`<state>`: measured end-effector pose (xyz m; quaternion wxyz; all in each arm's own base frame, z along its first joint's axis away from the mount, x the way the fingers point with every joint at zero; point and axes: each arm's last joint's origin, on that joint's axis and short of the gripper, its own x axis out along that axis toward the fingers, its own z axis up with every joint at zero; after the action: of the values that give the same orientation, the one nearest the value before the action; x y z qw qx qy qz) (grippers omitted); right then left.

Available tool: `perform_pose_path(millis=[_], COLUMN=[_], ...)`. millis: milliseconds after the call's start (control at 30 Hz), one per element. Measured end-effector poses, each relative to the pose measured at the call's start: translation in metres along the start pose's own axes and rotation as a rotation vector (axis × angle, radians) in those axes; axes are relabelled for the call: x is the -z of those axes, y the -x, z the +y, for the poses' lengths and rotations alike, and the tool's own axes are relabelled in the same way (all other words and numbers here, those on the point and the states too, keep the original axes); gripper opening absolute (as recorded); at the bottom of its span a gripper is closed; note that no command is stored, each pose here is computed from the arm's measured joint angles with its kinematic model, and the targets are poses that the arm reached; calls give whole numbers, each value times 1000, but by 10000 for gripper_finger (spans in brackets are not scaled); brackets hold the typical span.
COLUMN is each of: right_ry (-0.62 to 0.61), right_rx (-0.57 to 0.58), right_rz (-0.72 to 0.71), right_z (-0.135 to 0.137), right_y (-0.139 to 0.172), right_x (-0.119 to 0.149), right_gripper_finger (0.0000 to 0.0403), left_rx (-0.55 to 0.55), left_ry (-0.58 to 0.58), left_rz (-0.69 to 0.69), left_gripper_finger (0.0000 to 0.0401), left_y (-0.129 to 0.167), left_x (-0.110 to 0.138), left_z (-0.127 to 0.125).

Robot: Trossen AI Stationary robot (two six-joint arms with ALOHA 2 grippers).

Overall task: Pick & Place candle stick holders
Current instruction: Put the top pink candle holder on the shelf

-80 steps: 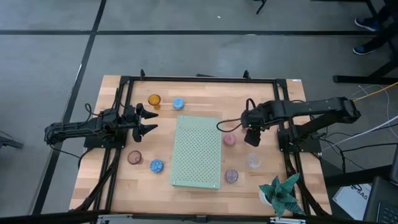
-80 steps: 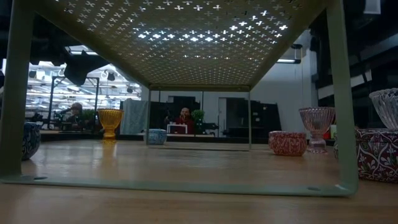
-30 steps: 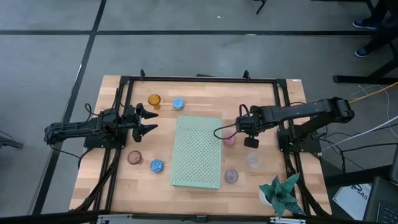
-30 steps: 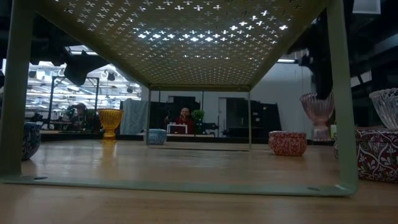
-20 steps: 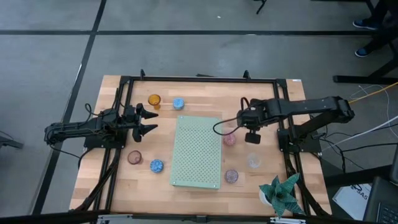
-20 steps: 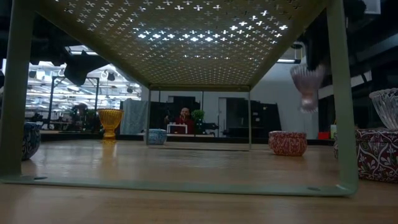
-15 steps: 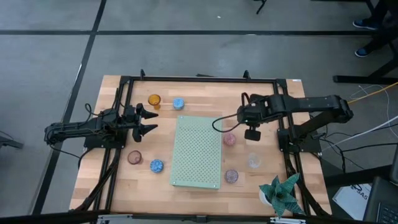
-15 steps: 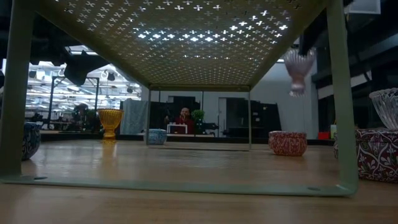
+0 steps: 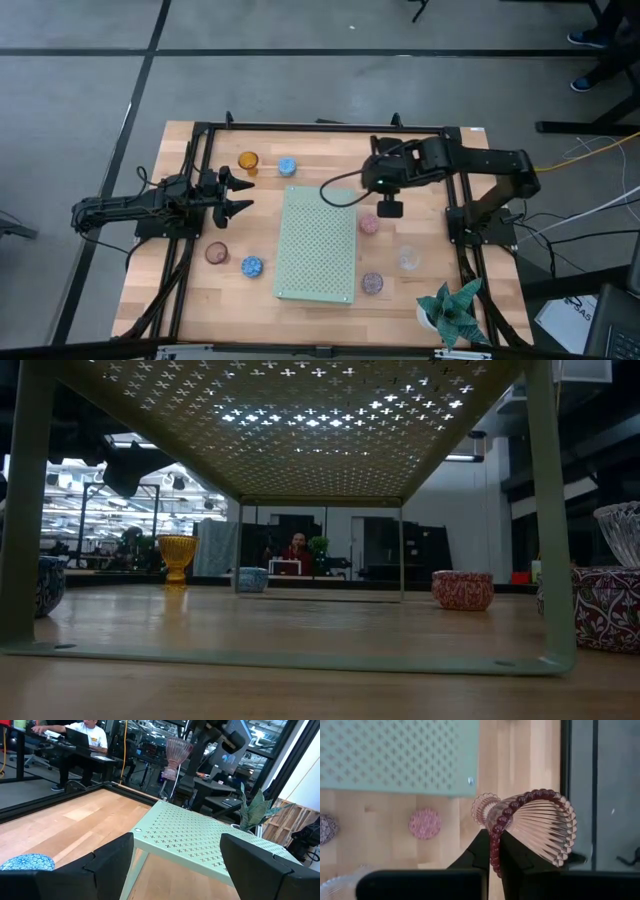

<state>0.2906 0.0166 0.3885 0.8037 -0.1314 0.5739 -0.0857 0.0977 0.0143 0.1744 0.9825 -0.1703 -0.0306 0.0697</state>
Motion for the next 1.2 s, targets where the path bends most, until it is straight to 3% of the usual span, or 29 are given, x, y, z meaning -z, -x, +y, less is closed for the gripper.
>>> perform_pose_path(millis=[333,667,1067,1200], right_ry=[185,309,341,302], right_rx=[-9,-82,-91,-87], right_rz=[-61,-71,0,10], right_z=[17,43,56,53], right_y=[-8,-24,-53,-58], right_x=[-43,-59,-70,-71], right_gripper_finger=[17,17,17,17], left_rx=[0,0,0,0], left_ry=[0,0,0,0], left_rz=[0,0,0,0], left_gripper_finger=[294,294,294,294], left_y=[0,0,0,0], left_x=[0,0,0,0], left_z=[0,0,0,0])
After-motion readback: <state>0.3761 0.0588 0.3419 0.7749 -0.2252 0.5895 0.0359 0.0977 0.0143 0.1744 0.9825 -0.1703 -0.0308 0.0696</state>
